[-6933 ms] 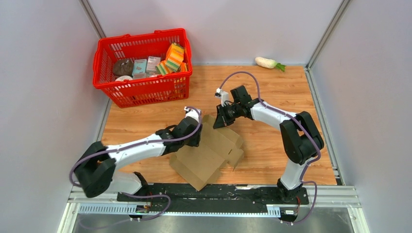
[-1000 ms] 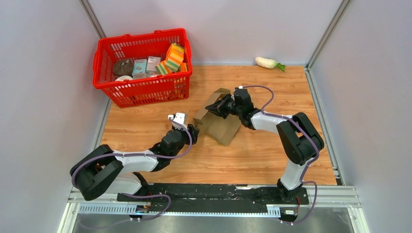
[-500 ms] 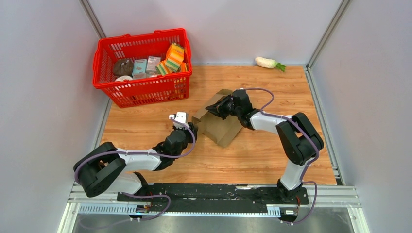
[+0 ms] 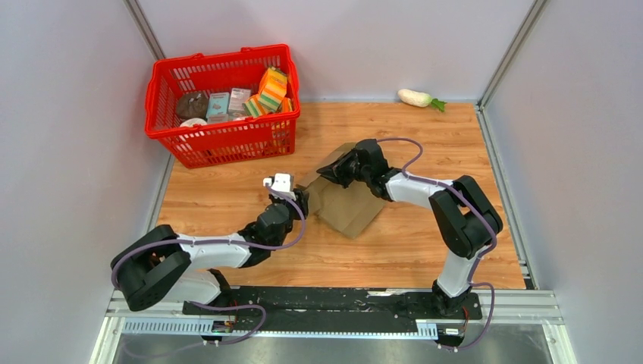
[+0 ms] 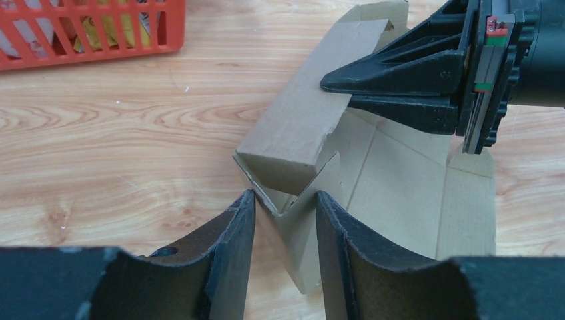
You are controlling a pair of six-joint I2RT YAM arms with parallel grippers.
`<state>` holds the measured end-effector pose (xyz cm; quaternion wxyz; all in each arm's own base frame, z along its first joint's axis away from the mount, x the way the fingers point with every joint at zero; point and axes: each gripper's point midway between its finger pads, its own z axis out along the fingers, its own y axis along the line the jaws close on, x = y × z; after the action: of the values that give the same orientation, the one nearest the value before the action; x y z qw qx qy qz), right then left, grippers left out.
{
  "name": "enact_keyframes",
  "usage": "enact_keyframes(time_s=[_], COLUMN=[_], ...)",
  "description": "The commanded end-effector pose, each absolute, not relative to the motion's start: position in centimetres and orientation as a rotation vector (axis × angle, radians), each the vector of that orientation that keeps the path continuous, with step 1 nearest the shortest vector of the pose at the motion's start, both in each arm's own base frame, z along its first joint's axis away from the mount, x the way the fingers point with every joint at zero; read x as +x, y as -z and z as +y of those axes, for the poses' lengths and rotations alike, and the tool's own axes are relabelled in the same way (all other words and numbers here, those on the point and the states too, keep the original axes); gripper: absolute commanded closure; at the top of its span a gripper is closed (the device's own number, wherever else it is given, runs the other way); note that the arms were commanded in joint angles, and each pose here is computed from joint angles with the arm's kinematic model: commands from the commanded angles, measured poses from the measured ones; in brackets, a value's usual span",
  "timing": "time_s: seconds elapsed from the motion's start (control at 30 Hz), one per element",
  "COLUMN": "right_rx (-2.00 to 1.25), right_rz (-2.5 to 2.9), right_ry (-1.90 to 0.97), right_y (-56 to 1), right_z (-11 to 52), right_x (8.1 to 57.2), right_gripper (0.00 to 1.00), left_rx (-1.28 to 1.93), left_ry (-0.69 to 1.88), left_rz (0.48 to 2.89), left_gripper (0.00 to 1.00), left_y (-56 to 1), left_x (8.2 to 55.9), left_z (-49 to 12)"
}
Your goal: Fold the paper box
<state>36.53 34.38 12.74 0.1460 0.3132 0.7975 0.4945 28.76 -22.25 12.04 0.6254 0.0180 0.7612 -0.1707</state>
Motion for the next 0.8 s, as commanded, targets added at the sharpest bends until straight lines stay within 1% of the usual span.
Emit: enact_keyframes(time_s=[0.0, 0.23, 0.3, 0.5, 0.67, 0.77], right_rx=[0.976, 0.939, 0.913, 0.837, 0.755, 0.744], right_rz=[2.314, 2.243, 2.258, 2.165, 2.129, 2.112], right_ry=[-1.430, -1.429, -1.416, -1.474, -1.475, -1.463], right_y=[-12.4, -12.3, -11.6, -12.0, -14.5, -15.8], right_z=[34.5, 33.4, 33.2, 32.7, 32.8, 32.7], right_x=[35.9, 35.3, 34.8, 34.3, 34.6, 35.1], right_gripper=[1.00, 1.00, 1.00, 1.00, 1.00, 1.00], left_rx=[0.043, 0.058, 0.061, 0.097, 0.064, 0.063], left_ry=[0.459, 0.459, 0.464, 0.511, 0.556, 0.542], left_rz=[1.711, 1.749, 1.759, 1.775, 1.768, 1.763], left_gripper=[0.53, 0.53, 0.53, 0.50, 0.49, 0.45], left_y=[-13.8, -12.1, -11.6, -10.8, -11.1, -11.9], left_x=[29.7, 29.3, 28.9, 27.6, 26.8, 26.5], left_z=[-24.3, -24.6, -24.6, -26.0, -25.9, -25.1])
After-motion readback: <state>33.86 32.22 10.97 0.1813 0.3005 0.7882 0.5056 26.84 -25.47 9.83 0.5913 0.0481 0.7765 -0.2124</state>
